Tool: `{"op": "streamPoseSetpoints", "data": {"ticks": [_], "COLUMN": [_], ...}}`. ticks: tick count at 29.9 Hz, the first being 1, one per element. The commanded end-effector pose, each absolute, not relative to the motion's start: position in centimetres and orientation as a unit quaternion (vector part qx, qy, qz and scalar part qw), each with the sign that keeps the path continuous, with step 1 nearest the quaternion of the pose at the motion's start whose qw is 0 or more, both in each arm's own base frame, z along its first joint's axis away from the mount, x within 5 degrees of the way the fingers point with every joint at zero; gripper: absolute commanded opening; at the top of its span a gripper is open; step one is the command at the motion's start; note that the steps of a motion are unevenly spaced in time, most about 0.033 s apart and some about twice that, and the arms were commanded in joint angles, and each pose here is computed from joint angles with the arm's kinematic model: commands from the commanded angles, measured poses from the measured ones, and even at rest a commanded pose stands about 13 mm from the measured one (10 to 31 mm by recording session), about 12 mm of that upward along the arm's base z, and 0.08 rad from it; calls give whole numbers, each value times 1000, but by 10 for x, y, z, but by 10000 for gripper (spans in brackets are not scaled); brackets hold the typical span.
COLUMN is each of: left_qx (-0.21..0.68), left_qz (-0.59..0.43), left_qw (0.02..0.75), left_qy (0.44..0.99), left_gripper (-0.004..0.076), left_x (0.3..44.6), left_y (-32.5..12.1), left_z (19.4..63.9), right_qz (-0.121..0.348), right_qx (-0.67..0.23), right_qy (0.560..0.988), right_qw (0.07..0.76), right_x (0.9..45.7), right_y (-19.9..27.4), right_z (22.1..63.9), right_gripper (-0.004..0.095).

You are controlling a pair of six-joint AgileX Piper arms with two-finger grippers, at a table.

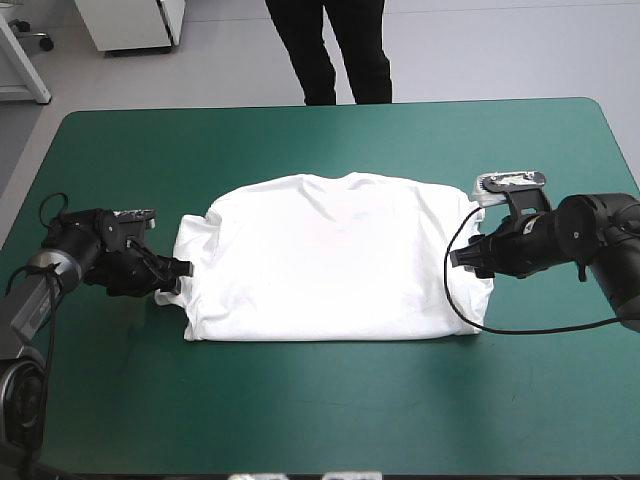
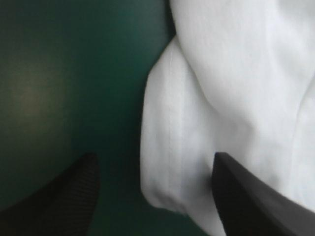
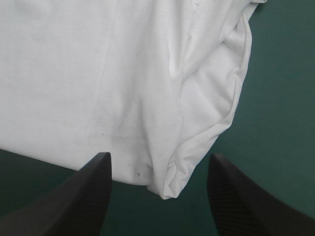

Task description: Fold the cloth

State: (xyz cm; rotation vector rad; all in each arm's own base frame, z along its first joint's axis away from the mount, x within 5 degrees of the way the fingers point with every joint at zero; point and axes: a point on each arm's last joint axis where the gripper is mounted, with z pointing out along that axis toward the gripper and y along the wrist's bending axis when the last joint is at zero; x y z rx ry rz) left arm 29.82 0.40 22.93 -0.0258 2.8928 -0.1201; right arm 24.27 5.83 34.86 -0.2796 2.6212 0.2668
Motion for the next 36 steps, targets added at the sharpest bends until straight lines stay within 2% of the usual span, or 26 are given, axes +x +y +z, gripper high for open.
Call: {"op": "streamPoseSetpoints", "data": {"ticks": [1, 6, 8, 10, 13, 16, 25, 30, 36], "left_qx": [-15, -19, -20, -19, -19, -18, -9, 33, 102], "left_qz": [-45, -50, -53, -53, -53, -52, -49, -65, -89], "left_qw": [147, 117, 113, 113, 120, 141, 253, 302, 326], "left_qy": [988, 992, 992, 992, 991, 988, 966, 950, 935], "left_gripper": [472, 421, 354, 232, 1, -8, -9, -9, -9], "left_x": [308, 314, 315, 315, 314, 312, 297, 297, 302], "left_y": [4, 4, 3, 2, 2, 2, -3, -30, -77], "left_z": [233, 214, 212, 212, 216, 226, 277, 305, 311], "right_qz": [99, 91, 85, 81, 81, 81, 84, 87, 87], "right_qx": [-104, -105, -107, -108, -108, -108, -101, -95, -92], "right_qy": [947, 946, 946, 946, 946, 946, 949, 950, 951], "right_qw": [288, 291, 294, 294, 294, 293, 287, 286, 284], "right_x": [240, 241, 241, 242, 242, 241, 240, 240, 240], "right_y": [58, 56, 56, 55, 55, 55, 55, 55, 55], "right_z": [366, 367, 367, 367, 367, 366, 366, 366, 366], "right_gripper": [553, 552, 528, 492, 436, 390, 387, 387, 387]}}
